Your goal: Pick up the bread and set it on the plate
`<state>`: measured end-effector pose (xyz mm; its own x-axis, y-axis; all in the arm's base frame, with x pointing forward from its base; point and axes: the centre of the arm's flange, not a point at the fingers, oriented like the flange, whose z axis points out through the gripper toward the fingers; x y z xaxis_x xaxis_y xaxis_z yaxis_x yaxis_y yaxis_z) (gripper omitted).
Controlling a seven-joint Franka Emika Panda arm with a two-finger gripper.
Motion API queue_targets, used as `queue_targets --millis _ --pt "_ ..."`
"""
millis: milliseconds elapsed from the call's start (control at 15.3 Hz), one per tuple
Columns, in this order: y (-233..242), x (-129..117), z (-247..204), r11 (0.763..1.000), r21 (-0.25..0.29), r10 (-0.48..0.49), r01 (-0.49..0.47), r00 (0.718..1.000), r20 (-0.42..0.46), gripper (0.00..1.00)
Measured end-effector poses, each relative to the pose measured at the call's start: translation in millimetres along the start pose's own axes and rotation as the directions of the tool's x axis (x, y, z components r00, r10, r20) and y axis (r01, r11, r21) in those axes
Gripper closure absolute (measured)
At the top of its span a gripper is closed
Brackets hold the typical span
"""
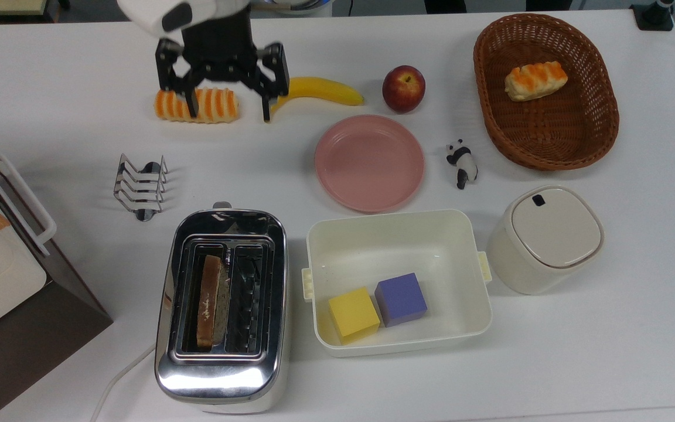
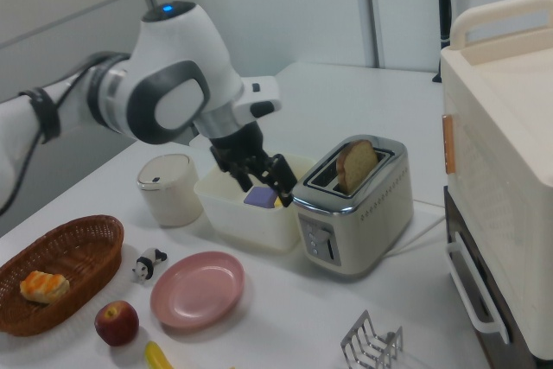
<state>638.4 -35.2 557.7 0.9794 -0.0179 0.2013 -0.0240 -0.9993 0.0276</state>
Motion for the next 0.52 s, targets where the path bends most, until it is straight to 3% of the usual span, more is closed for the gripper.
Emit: queue_targets --millis 522 --pt "-1.1 38.1 41.0 0.995 0.005 0.099 -0.099 0.985 -0.140 0.00"
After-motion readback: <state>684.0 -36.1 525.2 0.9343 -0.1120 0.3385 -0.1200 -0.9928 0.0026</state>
